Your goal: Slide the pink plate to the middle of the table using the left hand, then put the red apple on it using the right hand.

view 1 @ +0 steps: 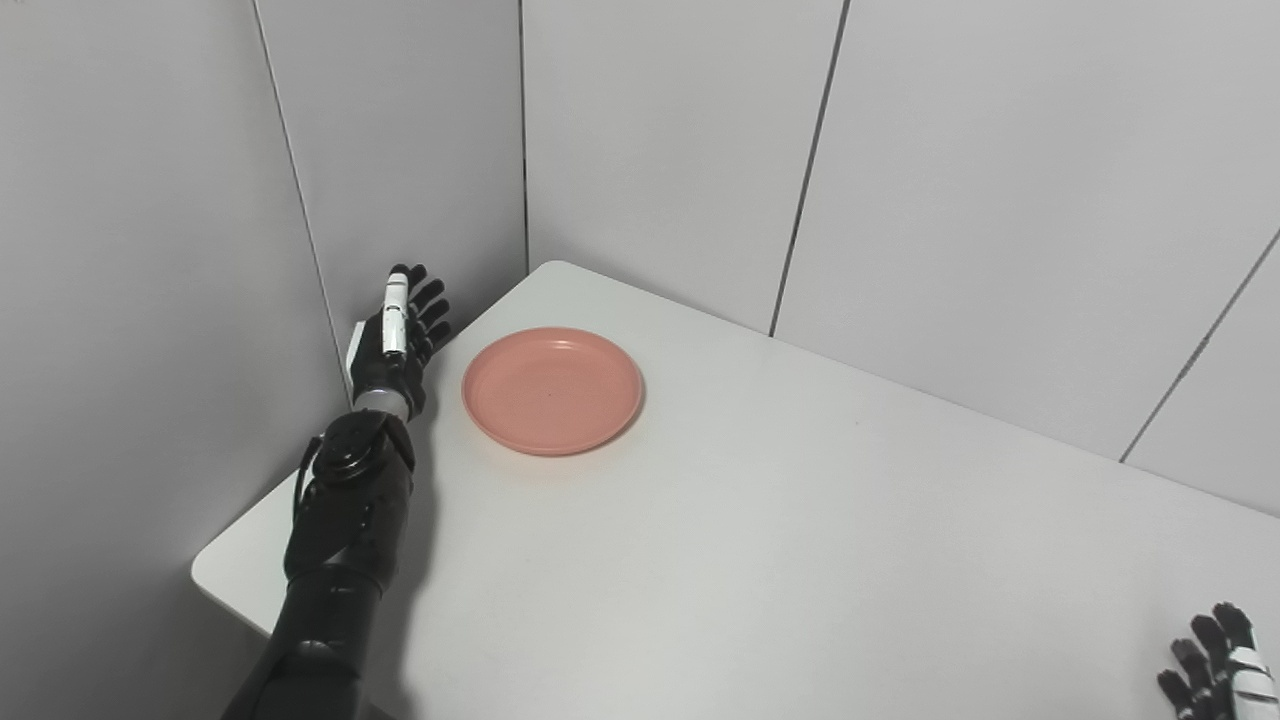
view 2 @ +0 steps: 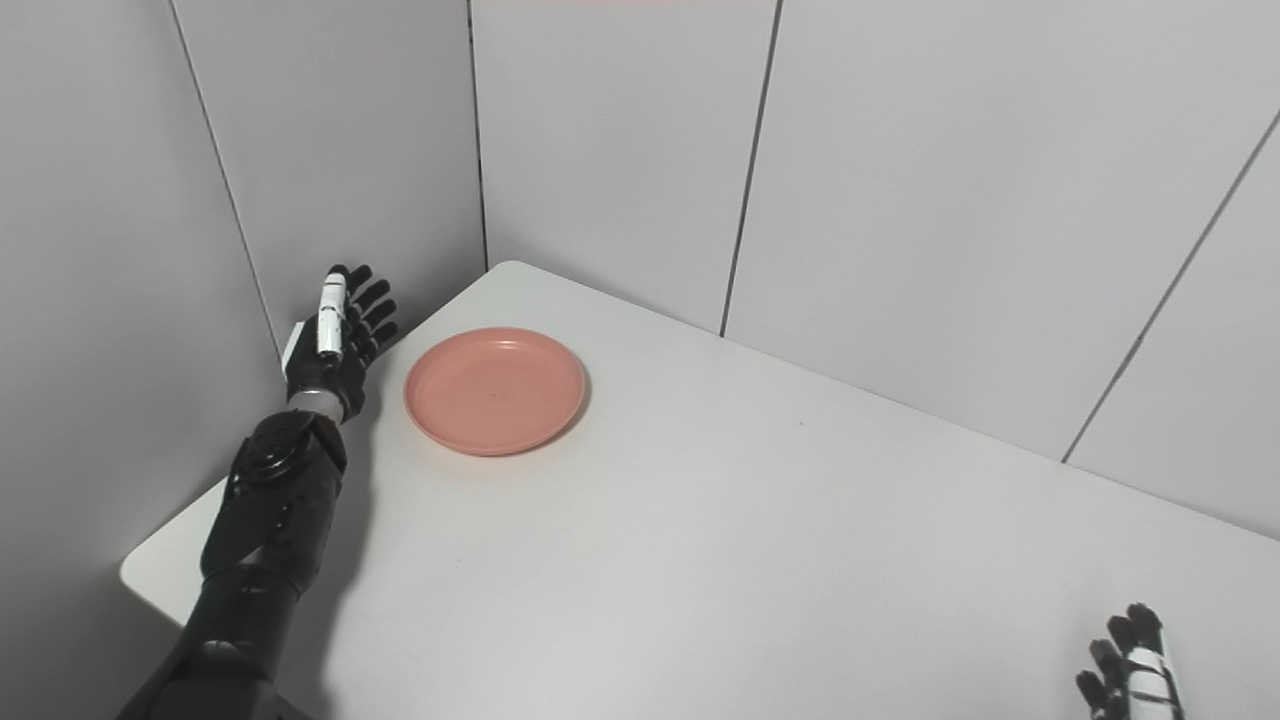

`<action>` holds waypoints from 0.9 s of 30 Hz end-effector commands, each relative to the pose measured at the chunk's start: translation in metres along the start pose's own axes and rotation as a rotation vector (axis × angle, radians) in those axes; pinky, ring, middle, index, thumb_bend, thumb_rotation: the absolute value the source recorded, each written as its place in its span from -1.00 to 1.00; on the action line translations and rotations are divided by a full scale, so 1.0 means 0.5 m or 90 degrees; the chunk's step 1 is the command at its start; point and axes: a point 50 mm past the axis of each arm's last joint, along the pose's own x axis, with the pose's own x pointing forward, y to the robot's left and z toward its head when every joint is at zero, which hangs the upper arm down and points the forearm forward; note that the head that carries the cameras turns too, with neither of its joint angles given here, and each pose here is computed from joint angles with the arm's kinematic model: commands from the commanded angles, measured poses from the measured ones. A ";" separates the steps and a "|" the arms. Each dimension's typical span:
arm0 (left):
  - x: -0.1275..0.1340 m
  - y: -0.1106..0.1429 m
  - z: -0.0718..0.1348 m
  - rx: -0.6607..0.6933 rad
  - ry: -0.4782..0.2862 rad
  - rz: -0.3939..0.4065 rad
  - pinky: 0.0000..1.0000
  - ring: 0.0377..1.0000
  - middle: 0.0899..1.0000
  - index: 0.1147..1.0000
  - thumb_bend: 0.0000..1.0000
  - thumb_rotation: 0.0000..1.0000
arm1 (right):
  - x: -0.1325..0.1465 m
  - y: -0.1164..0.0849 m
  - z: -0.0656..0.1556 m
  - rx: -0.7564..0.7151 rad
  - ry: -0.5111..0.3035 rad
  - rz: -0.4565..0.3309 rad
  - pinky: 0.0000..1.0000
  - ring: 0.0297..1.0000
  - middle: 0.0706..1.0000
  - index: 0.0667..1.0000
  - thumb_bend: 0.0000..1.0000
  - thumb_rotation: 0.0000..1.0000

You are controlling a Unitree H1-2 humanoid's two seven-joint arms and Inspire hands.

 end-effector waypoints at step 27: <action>0.029 -0.046 0.020 0.033 -0.034 -0.069 0.86 0.83 0.82 0.79 -0.32 1.00 | 0.002 0.007 0.030 -0.004 -0.034 0.008 1.00 1.00 1.00 1.00 -1.00 1.00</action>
